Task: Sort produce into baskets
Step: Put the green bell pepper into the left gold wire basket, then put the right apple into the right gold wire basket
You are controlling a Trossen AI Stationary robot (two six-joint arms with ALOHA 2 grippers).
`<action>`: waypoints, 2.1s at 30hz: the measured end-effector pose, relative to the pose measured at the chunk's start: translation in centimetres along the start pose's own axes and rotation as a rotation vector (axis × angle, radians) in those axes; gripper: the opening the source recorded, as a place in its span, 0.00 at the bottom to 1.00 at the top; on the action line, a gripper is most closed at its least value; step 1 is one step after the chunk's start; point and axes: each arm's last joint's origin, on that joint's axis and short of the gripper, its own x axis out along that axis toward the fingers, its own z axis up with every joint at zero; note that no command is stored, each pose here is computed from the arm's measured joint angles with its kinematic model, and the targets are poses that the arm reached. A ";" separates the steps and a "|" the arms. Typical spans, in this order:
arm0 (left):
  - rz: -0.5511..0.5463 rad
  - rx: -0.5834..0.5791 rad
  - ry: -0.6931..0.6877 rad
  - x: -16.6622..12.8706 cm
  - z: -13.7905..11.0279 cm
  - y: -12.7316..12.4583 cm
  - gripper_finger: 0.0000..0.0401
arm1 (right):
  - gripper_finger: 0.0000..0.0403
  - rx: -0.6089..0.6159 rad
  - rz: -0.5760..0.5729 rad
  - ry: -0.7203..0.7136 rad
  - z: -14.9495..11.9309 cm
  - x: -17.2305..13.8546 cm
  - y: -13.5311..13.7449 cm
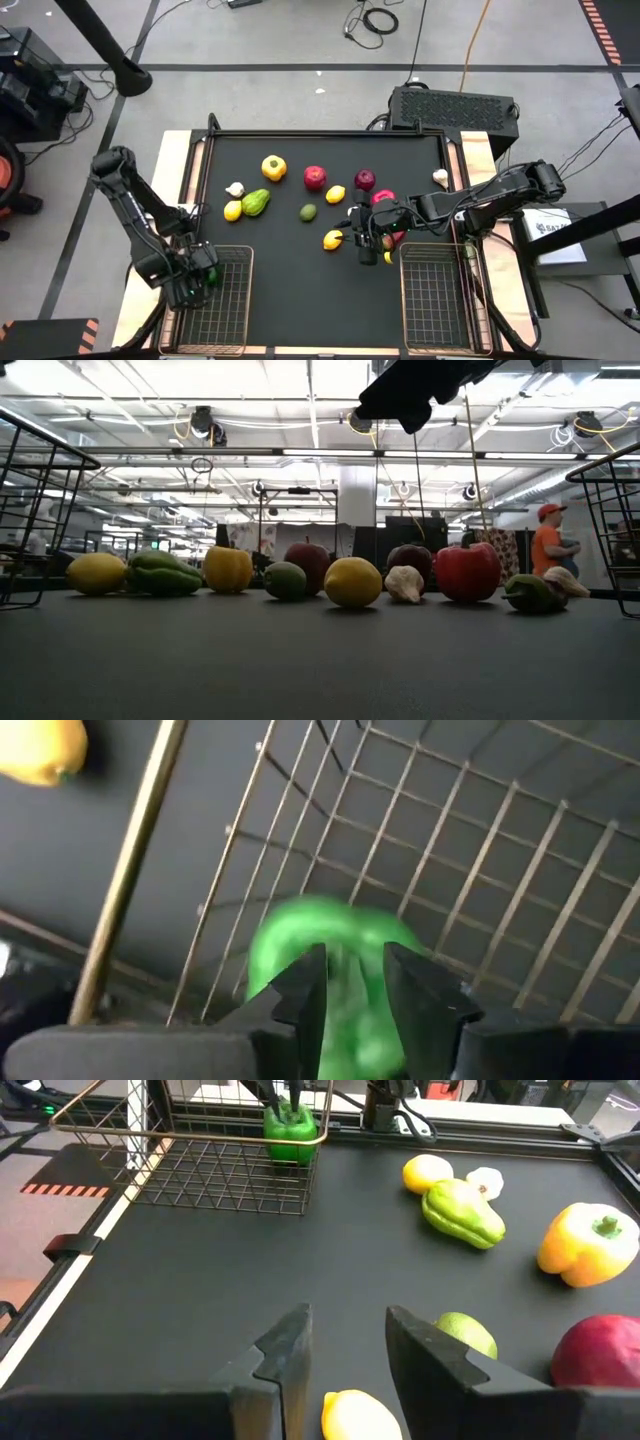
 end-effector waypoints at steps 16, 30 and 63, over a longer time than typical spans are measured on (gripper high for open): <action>0.128 0.151 -0.611 -7.7 4.9 0.5 0.28 | 0.30 0.146 -0.263 -0.025 -0.1 -0.1 -0.9; 0.367 0.184 -0.837 -8.0 10.1 1.3 0.28 | 0.30 0.332 -0.591 -0.072 0.4 -0.8 -10.0; 0.474 0.113 -0.800 -7.5 12.8 3.1 0.28 | 0.35 0.178 -0.548 0.363 -4.6 -0.9 -15.4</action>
